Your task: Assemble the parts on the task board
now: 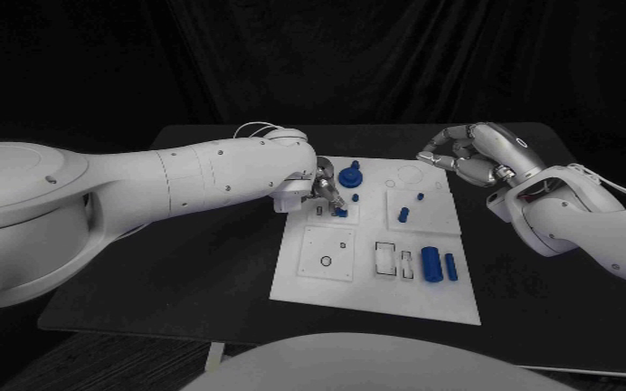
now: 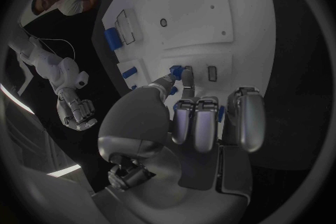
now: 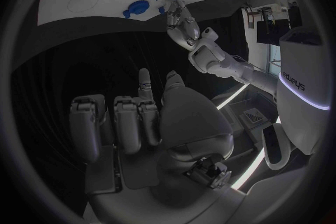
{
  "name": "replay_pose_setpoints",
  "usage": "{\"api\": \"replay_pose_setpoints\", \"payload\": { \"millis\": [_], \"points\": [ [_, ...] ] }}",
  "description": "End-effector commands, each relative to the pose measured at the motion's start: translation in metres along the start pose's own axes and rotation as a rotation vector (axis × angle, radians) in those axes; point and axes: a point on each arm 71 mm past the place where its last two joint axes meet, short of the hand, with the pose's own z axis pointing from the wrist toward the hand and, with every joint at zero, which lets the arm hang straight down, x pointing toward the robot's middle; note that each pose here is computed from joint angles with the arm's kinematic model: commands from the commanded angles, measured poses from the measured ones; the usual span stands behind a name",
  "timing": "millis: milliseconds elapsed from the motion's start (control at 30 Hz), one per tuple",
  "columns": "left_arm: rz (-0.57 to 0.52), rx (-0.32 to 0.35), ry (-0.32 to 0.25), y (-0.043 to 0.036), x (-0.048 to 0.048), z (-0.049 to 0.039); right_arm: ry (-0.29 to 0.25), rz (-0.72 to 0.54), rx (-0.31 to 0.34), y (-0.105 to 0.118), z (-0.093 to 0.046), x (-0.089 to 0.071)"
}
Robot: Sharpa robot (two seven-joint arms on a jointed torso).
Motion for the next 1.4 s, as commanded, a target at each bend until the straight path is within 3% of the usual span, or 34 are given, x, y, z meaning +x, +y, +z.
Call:
{"api": "replay_pose_setpoints", "payload": {
  "millis": [33, 200, 1400],
  "points": [
    [-0.021, 0.035, -0.028, -0.0030, -0.0006, -0.0006, 0.005, 0.000, 0.011, -0.0011, -0.0010, 0.0010],
    [-0.032, 0.053, -0.046, -0.0038, -0.0018, -0.0010, 0.006, 0.000, 0.013, -0.0015, -0.0014, 0.0013],
    [-0.003, 0.042, -0.003, -0.0059, -0.0012, 0.0026, 0.008, 0.003, 0.013, -0.0009, -0.0014, 0.0022]
  ]
}}
